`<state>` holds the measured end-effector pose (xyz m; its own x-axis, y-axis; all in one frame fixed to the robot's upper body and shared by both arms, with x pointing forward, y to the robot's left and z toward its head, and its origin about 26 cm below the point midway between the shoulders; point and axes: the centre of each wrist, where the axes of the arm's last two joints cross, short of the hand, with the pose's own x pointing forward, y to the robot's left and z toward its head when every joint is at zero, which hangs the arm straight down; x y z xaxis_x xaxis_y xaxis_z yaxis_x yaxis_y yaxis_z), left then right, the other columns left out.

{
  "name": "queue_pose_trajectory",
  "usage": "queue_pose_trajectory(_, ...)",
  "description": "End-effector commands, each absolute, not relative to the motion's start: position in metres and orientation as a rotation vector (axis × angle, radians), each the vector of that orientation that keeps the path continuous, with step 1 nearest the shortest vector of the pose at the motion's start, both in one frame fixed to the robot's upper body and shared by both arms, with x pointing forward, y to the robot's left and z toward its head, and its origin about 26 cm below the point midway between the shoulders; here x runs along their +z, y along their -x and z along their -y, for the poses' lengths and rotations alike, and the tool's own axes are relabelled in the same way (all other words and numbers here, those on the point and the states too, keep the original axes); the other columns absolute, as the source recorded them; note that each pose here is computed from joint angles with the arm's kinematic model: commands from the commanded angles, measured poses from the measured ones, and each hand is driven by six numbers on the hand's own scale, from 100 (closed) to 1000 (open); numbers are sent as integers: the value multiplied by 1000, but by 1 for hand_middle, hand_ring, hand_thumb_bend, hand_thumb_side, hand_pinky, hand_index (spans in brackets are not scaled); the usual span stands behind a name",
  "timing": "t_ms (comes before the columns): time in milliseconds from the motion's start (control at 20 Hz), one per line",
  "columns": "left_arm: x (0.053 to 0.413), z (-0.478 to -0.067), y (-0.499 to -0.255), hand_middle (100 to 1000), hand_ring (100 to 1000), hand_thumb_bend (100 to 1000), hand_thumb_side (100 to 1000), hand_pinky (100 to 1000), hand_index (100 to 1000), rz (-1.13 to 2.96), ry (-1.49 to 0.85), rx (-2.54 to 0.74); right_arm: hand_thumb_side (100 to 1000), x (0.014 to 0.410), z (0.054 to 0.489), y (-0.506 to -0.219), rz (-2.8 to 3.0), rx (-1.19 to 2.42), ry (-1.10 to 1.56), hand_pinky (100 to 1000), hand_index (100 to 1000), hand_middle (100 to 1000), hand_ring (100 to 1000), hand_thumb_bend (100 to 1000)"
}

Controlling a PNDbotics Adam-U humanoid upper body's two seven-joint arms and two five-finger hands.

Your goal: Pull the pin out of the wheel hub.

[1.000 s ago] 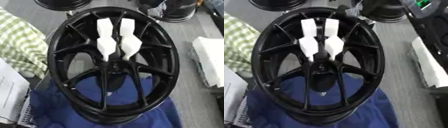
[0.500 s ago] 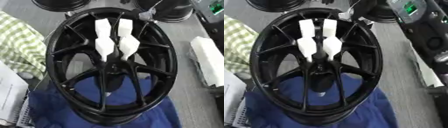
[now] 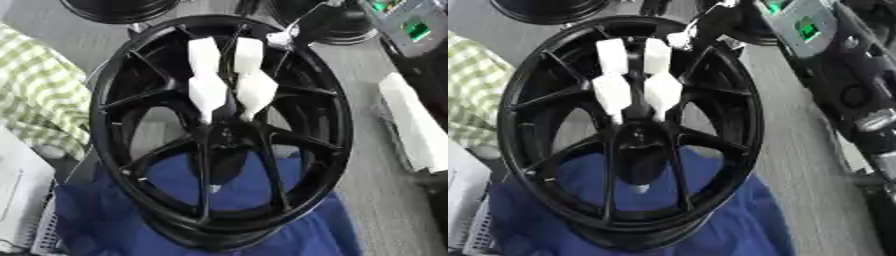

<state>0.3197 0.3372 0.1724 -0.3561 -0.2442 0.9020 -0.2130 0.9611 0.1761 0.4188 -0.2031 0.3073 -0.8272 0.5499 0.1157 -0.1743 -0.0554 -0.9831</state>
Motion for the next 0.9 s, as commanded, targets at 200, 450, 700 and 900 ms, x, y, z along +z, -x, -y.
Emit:
queue_pose_trajectory(200,180,-342,-319,597,647,100,601,721,789,1965,-354,-38,690,323,201,-409,1730,1919,391,926,892,778,821,100)
queue_pose_trajectory(450,179,-342,-319,595,645,100,600,721,789,1962,-351,-35,608,326,200,-406,1685,1925,388,941,902,783,831,100)
queue_pose_trajectory(700,179,-341,-320,594,644,100,600,721,789,1963,-347,-33,381,324,199,-406,1645,1959,403,943,900,788,839,206)
queue_pose_trajectory(900,179,-341,-320,593,643,100,601,721,789,1961,-344,-31,326,321,199,-407,1625,1969,427,945,902,791,844,240)
